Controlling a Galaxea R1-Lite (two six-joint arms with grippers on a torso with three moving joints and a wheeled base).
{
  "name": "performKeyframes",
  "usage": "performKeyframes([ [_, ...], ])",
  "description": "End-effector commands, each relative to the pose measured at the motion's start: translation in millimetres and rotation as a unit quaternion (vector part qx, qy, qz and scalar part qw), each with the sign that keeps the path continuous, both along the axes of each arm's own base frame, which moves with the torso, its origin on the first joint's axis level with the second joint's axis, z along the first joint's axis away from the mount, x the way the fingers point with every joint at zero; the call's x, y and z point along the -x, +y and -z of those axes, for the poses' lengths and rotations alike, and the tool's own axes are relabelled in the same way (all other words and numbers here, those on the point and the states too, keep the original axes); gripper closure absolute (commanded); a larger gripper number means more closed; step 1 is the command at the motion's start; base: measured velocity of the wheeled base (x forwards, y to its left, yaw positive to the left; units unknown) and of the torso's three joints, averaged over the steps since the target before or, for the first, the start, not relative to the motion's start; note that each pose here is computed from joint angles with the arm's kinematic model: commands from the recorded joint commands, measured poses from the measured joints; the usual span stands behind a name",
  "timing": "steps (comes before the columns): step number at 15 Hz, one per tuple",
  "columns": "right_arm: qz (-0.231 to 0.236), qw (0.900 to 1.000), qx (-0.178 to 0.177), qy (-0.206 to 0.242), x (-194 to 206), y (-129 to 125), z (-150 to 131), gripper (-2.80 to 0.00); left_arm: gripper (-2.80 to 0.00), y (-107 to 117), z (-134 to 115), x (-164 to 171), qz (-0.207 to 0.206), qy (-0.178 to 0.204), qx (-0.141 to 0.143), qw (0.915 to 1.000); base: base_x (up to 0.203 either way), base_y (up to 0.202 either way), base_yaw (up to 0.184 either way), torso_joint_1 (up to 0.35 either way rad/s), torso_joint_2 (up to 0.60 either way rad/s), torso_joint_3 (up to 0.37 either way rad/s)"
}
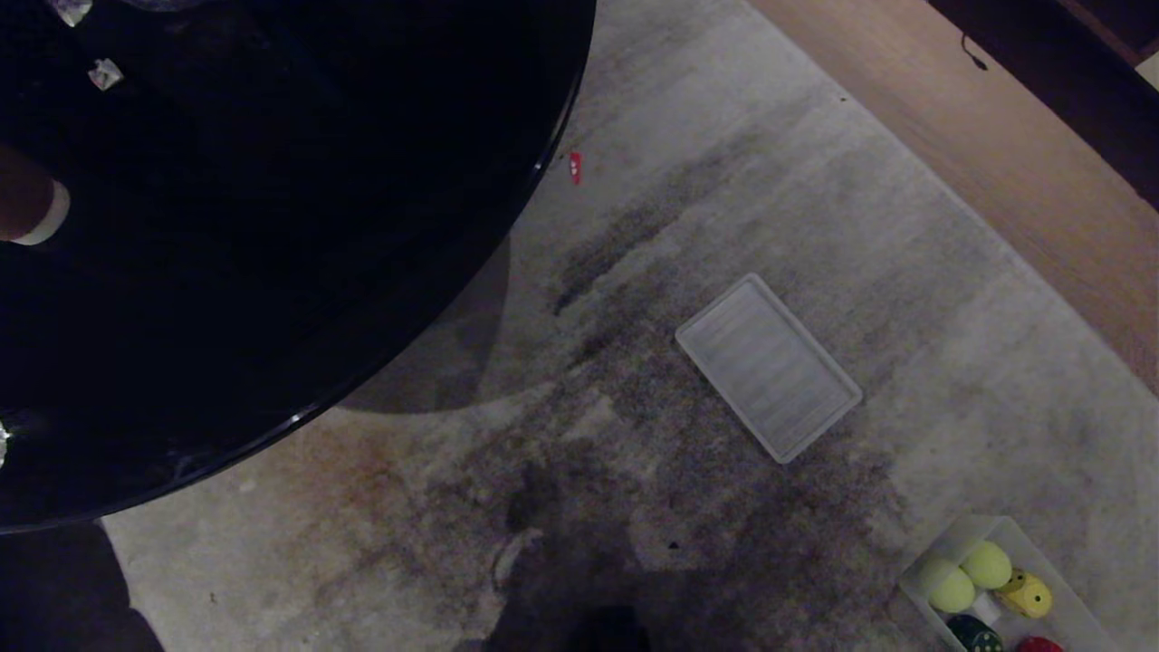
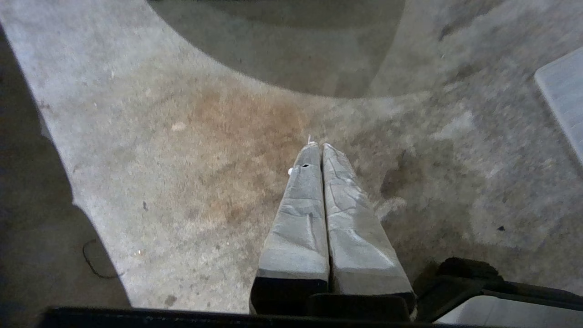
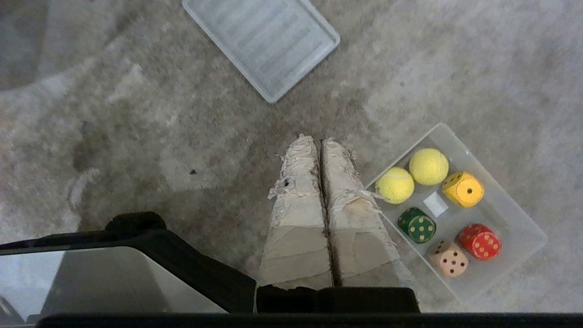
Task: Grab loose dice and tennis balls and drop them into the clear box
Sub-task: Close the lid
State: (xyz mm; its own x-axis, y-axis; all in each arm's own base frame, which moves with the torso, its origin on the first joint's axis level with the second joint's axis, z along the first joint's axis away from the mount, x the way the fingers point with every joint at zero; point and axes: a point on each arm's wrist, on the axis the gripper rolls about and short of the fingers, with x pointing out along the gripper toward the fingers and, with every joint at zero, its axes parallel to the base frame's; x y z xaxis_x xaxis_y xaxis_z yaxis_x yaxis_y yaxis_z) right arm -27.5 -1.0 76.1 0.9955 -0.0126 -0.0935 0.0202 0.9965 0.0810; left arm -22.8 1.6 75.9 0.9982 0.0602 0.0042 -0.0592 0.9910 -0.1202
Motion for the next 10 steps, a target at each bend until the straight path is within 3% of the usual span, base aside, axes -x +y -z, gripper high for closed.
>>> performKeyframes([
  [1,0.0,1.0,0.0,0.0,0.1,0.0,0.0,0.0,0.0,0.0,0.3,-0.2,0.0,0.001,0.0,1.0,0.0,0.0,0.0,0.003,0.01,-0.198],
  [10,0.0,1.0,0.0,0.0,0.1,0.0,0.0,0.0,0.0,0.0,0.3,-0.2,-0.001,0.001,0.0,1.0,0.0,0.0,0.0,0.002,0.0,-0.2],
])
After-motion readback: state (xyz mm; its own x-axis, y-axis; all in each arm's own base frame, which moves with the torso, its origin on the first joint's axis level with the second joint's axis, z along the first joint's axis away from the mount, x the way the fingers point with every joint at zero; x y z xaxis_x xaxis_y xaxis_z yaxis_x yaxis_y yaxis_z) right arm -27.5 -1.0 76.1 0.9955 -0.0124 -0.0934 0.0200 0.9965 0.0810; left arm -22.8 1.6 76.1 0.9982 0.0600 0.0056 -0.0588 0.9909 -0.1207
